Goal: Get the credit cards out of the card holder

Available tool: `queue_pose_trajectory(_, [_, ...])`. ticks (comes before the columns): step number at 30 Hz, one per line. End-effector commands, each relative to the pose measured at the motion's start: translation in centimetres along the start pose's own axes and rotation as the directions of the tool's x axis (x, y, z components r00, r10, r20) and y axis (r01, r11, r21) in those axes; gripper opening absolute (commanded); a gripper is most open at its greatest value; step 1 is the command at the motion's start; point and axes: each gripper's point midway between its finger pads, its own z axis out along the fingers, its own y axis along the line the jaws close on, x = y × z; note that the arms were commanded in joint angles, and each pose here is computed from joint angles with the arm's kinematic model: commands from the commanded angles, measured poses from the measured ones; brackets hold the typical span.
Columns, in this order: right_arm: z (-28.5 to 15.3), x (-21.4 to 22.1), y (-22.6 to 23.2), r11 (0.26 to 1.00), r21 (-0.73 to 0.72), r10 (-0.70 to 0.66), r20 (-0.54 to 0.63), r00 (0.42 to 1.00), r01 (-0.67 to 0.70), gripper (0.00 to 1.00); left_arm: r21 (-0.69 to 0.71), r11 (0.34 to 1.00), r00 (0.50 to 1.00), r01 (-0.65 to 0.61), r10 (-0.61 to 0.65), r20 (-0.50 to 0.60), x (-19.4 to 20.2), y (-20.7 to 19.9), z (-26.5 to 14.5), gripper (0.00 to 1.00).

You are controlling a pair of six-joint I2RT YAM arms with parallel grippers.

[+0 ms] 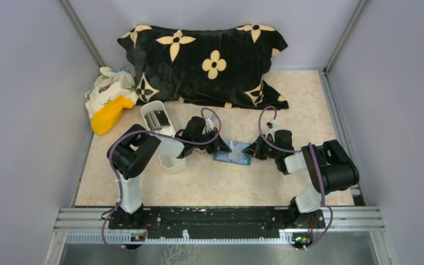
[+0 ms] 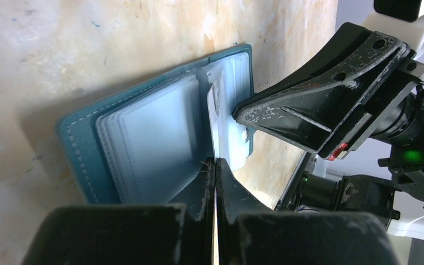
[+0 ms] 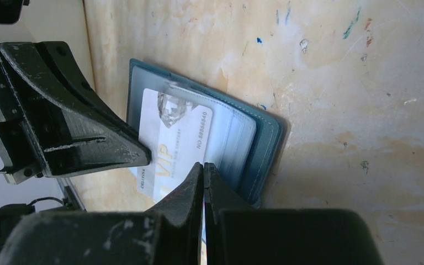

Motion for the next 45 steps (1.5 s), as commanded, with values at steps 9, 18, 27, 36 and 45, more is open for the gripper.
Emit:
queue_pose_trajectory(9, [0.2,2.1,-1.8,0.998,0.052,0.034,-0.055,0.998,-0.031,0.00,0.027,0.999,0.994,-0.043,0.040,0.106,-3.5,-1.7,-4.3,0.00])
queue_pose_trajectory(18, [0.8,2.4,-1.9,0.998,0.037,0.047,-0.076,0.996,-0.044,0.00,-0.012,0.996,0.974,-0.090,0.090,0.207,-7.5,-3.5,-8.0,0.00])
queue_pose_trajectory(27, [1.1,1.8,-1.2,1.000,0.001,0.026,-0.078,0.997,-0.026,0.00,-0.319,0.948,0.904,-0.002,0.138,0.404,-14.2,-0.4,-16.2,0.00])
queue_pose_trajectory(36, [1.8,0.9,-1.1,1.000,-0.002,-0.007,-0.080,0.997,0.007,0.00,-0.409,0.901,0.849,0.148,0.096,0.520,-17.6,2.5,-23.8,0.00])
queue_pose_trajectory(45, [2.6,1.1,-1.0,1.000,-0.027,-0.003,-0.111,0.994,0.000,0.00,-0.397,0.860,0.773,0.321,0.004,0.634,-19.2,7.6,-28.6,0.00])
